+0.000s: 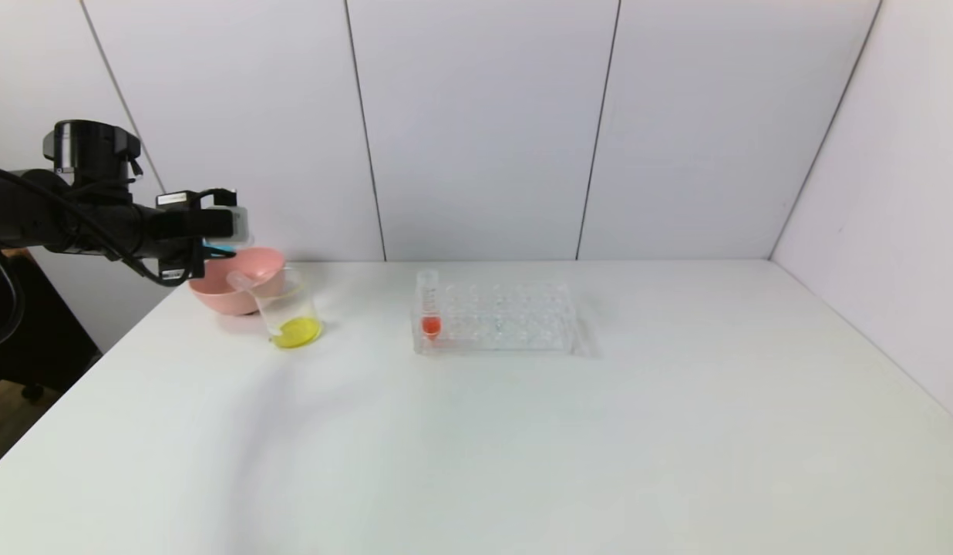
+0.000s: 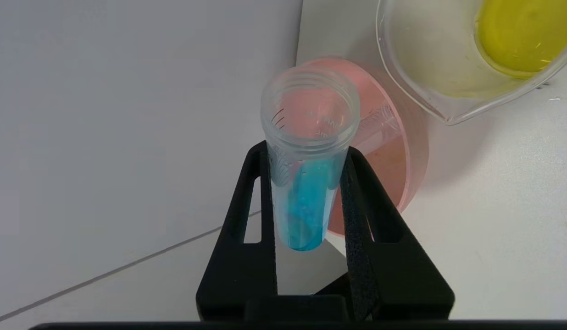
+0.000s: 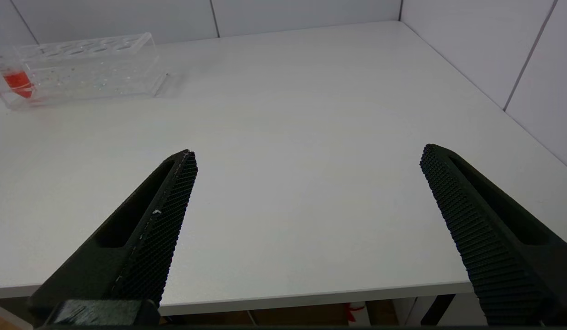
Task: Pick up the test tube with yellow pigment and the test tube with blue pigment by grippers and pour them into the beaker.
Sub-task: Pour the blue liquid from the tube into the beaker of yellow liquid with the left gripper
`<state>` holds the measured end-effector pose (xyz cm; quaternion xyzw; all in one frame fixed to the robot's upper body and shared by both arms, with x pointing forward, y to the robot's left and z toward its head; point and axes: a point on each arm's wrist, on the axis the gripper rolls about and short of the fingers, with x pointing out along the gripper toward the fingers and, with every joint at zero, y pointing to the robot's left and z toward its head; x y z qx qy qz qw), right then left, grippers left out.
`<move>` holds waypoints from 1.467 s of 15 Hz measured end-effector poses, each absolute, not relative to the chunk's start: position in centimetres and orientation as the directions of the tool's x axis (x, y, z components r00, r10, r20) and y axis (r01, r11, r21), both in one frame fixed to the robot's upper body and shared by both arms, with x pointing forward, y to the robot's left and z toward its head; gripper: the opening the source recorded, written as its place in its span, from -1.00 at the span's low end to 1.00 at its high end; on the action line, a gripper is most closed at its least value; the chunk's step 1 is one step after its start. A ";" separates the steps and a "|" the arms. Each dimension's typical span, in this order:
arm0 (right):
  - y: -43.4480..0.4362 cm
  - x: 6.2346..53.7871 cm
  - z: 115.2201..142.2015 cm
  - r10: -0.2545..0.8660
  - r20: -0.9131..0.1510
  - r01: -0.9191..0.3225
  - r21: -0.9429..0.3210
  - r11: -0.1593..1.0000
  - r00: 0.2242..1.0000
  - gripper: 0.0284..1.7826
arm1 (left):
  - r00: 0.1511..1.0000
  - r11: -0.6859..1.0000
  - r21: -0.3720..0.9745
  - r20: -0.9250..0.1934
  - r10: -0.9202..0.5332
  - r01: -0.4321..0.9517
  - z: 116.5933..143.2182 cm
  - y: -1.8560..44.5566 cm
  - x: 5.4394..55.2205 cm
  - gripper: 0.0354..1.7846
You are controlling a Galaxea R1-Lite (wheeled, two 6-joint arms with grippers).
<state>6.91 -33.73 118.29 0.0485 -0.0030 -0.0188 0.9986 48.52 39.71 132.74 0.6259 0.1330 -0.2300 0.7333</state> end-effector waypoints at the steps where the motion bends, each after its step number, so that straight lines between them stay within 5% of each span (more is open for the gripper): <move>1: -33.7 6.9 118.3 -0.038 0.004 0.038 0.097 0.995 0.999 0.99 | 0.854 0.091 0.856 -0.490 -0.172 0.509 132.6 39.7 48.5 -0.54; 11: -33.7 6.9 118.3 -0.038 0.004 0.038 0.097 0.995 0.999 0.99 | 0.839 -0.042 0.848 -0.528 -0.132 0.528 132.0 39.3 48.5 -0.54; 22: -33.7 6.9 118.3 -0.038 0.004 0.038 0.097 0.995 0.999 0.99 | 0.752 0.064 0.754 -0.638 -0.166 0.654 132.6 38.8 47.3 -0.54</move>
